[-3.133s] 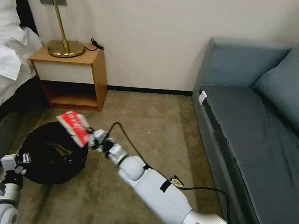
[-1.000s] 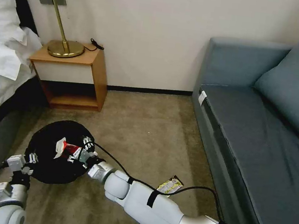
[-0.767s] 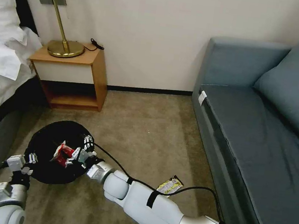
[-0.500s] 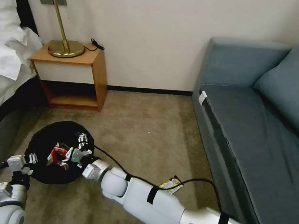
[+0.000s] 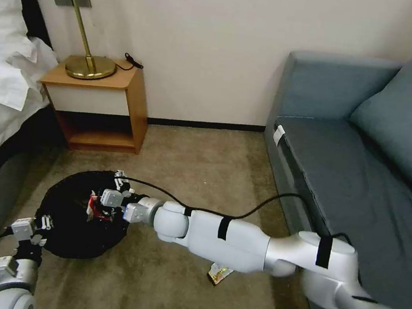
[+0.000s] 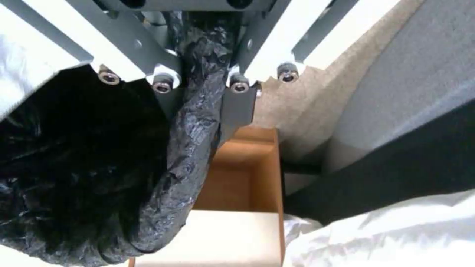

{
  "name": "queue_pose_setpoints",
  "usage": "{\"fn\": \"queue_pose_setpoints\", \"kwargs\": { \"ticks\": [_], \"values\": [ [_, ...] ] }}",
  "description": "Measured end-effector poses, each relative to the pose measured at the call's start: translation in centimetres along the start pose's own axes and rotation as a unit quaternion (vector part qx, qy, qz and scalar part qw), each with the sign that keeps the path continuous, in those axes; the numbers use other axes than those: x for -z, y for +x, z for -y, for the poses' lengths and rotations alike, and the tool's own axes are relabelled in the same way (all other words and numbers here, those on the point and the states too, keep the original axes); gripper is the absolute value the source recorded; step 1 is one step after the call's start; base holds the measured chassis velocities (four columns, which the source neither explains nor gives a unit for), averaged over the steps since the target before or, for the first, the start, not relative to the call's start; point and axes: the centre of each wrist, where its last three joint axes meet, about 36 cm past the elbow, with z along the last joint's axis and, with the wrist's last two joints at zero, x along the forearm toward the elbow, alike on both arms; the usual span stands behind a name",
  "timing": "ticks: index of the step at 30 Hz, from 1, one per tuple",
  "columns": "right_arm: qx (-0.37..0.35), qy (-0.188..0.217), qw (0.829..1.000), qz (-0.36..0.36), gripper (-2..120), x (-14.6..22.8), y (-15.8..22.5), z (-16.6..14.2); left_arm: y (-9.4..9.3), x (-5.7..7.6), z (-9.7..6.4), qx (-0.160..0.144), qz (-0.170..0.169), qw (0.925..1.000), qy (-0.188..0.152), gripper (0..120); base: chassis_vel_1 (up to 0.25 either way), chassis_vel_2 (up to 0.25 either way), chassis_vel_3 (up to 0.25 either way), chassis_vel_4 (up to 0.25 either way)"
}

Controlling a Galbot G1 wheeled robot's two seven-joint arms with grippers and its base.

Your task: Pick up the trash bin, then pick up the garbage on the floor and place it into the trash bin.

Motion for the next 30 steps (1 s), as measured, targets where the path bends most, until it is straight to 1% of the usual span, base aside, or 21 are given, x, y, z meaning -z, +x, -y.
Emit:
{"fn": "queue_pose_setpoints", "kwargs": {
  "ticks": [4, 8, 9, 11, 13, 15, 16, 19, 22, 27, 30],
  "values": [
    [0.012, 0.008, 1.000, -0.007, 100, 0.1, -0.2, 0.6, 0.0, 0.1, 0.1, -0.002, 0.002, 1.0000, -0.004, 6, 0.000, 0.000, 0.000, 0.000],
    [0.036, 0.013, 0.999, -0.019, 100, 0.6, 0.1, 2.7, -0.1, -0.1, 0.5, -0.004, 0.003, 1.0000, -0.006, 6, 0.000, 0.000, 0.000, 0.000],
    [0.036, 0.013, 0.999, -0.019, 100, 0.6, 0.1, 2.7, -0.1, -0.1, 0.5, -0.004, 0.003, 1.0000, -0.006, 6, 0.000, 0.000, 0.000, 0.000],
    [0.046, 0.016, 0.999, -0.023, 100, 0.7, 0.3, 4.0, -0.2, -0.1, 0.6, -0.005, 0.004, 1.0000, -0.007, 6, 0.000, 0.000, 0.000, 0.000],
    [0.054, 0.022, 0.998, -0.028, 100, 1.1, 0.5, 6.4, -0.4, -0.1, 0.7, -0.005, 0.006, 0.9999, -0.008, 6, 0.000, 0.000, 0.000, 0.000],
    [0.055, 0.023, 0.998, -0.029, 100, 1.2, 0.5, 6.9, -0.4, -0.1, 0.7, -0.005, 0.006, 0.9999, -0.008, 6, 0.000, 0.000, 0.000, 0.000],
    [0.065, 0.031, 0.997, -0.033, 100, 1.9, 0.8, 8.7, -0.7, -0.1, 0.7, -0.005, 0.008, 0.9999, -0.009, 6, 0.000, 0.000, 0.000, 0.000],
    [0.084, 0.034, 0.995, -0.035, 100, 2.5, 1.3, 9.0, -0.9, -0.2, 0.7, -0.003, 0.008, 0.9999, -0.009, 6, 0.000, 0.000, 0.000, 0.000],
    [0.103, 0.025, 0.994, -0.036, 100, 3.7, 1.4, 9.2, -0.8, -0.4, 0.8, -0.002, 0.007, 0.9999, -0.009, 6, 0.000, 0.000, 0.000, 0.000],
    [0.113, 0.030, 0.992, -0.045, 100, 3.8, 0.8, 9.5, -0.9, -0.6, 1.1, -0.001, 0.008, 0.9999, -0.009, 6, 0.000, 0.000, 0.000, 0.000],
    [0.101, 0.016, 0.994, -0.040, 100, 3.9, 0.6, 9.5, -0.9, -0.6, 1.2, 0.000, 0.008, 0.9999, -0.008, 6, 0.000, 0.000, 0.000, 0.000]
  ]
}}
